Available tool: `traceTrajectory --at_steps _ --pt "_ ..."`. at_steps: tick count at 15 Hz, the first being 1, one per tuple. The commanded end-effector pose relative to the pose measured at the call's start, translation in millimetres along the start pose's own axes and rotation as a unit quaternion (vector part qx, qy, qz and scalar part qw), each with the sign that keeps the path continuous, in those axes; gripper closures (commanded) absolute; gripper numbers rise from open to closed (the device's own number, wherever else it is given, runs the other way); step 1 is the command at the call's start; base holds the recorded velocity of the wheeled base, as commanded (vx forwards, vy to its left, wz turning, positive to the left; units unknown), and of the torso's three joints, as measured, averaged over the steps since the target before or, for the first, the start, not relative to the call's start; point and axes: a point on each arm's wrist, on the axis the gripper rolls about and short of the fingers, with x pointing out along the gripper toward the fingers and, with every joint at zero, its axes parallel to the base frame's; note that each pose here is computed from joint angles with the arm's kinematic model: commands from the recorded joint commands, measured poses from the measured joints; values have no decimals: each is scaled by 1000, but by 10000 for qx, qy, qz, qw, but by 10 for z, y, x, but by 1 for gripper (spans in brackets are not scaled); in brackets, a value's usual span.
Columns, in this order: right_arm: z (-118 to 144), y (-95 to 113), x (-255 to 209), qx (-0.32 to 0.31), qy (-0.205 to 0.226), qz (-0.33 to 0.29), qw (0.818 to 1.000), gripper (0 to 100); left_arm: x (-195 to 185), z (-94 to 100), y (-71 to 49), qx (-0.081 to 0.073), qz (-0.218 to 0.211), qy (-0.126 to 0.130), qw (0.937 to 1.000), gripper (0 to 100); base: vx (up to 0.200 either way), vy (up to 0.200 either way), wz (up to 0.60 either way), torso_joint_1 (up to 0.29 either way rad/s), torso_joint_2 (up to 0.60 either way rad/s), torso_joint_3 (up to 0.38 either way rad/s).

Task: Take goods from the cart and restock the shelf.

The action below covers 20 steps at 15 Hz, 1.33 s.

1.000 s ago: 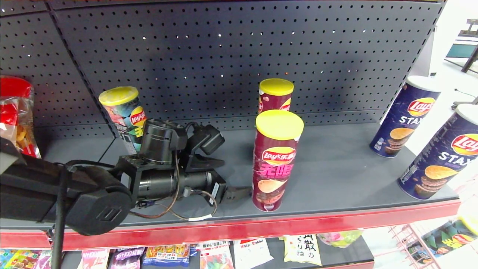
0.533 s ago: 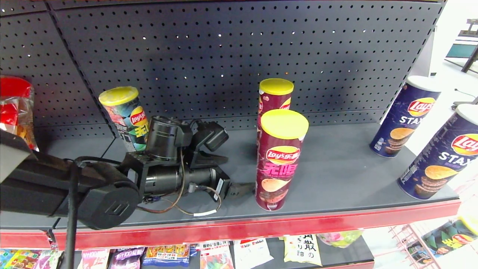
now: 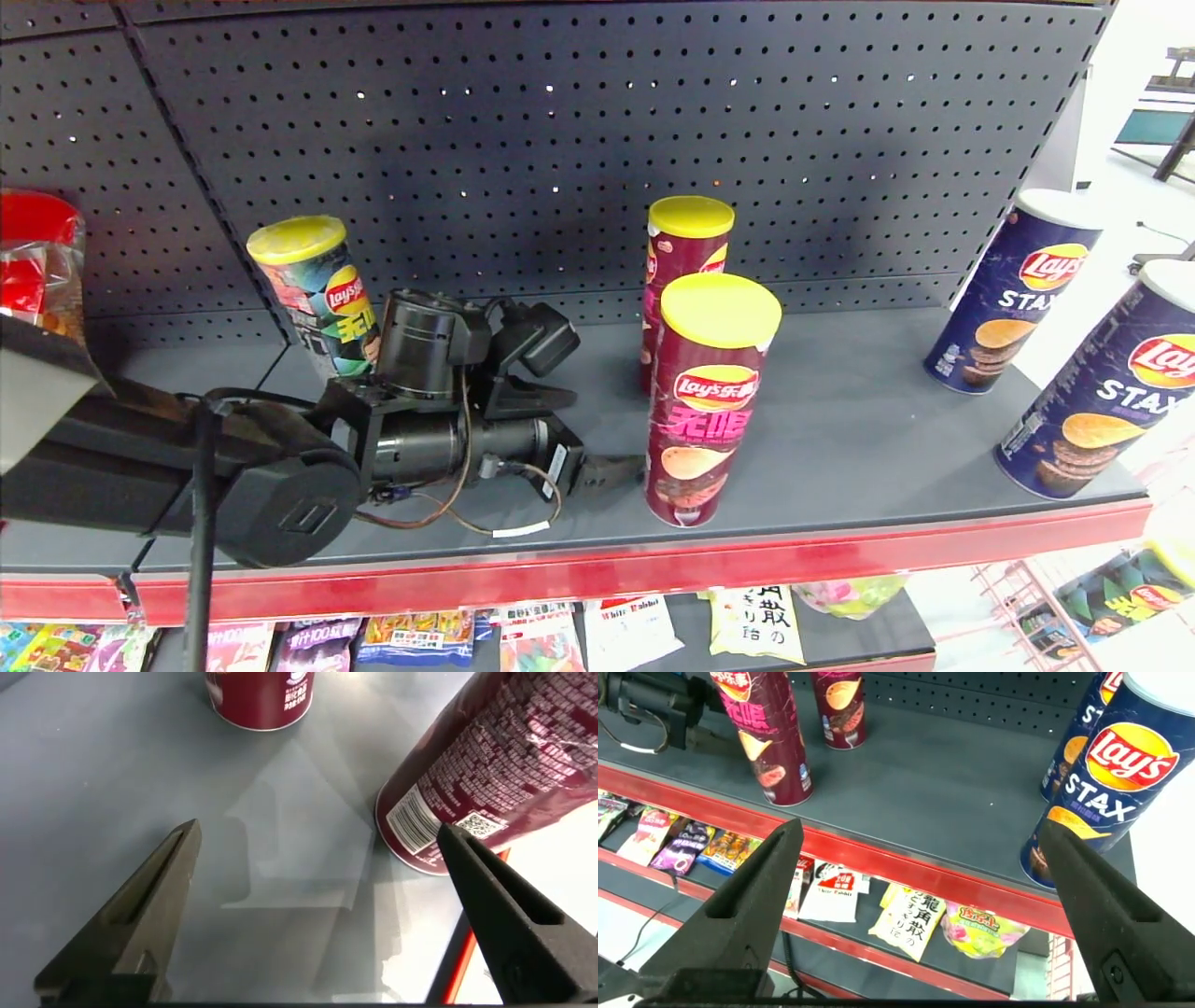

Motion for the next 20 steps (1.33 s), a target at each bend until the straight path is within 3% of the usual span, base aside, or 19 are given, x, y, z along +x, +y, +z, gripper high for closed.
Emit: traceTrajectory --at_steps 1,5,8,10,13,14,15,16,17,18,19,20 --pt "-2 -1 11 2 32 7 10000 0 6 -3 2 0 2 5 10000 0 0 0 0 0 0 0" --pt "-21 0 23 9 76 26 10000 0 -177 32 -16 1 92 -87 9999 0 0 0 0 0 0 0" --pt "-78 4 35 30 211 48 9998 0 -794 -30 -96 -23 365 -276 9990 0 0 0 0 0 0 0" --pt "-127 8 43 97 309 63 9995 0 -1278 -99 -269 20 611 -470 9970 0 0 0 0 0 0 0" --pt "-245 18 38 148 396 24 9991 0 -2011 -166 -547 21 1310 -528 9900 0 0 0 0 0 0 0" --pt "-305 23 6 131 388 -137 9991 0 -2394 -252 -686 -13 1927 -460 9802 0 0 0 0 0 0 0" --pt "-353 4 -29 61 447 -942 9945 0 -2788 -413 -835 -78 2649 -285 9638 0 0 0 0 0 0 0" --pt "-379 -10 -28 41 538 -1411 9885 0 -2947 -514 -896 -120 3013 -194 9532 0 0 0 0 0 0 0" --pt "-421 -22 -10 65 639 -1734 9828 0 -3213 -711 -1005 -188 3681 7 9296 0 0 0 0 0 0 0" --pt "-473 -14 -11 130 678 -1702 9830 0 -3414 -932 -1135 -341 3967 184 9171 0 0 0 0 0 0 0" --pt "-515 -5 -29 117 681 -1701 9830 0 -3456 -1010 -1176 -383 4031 125 9143 0 0 0 0 0 0 0" --pt "-600 12 -65 107 669 -1725 9827 0 -3491 -1152 -1228 -417 4210 -67 9061 0 0 0 0 0 0 0"
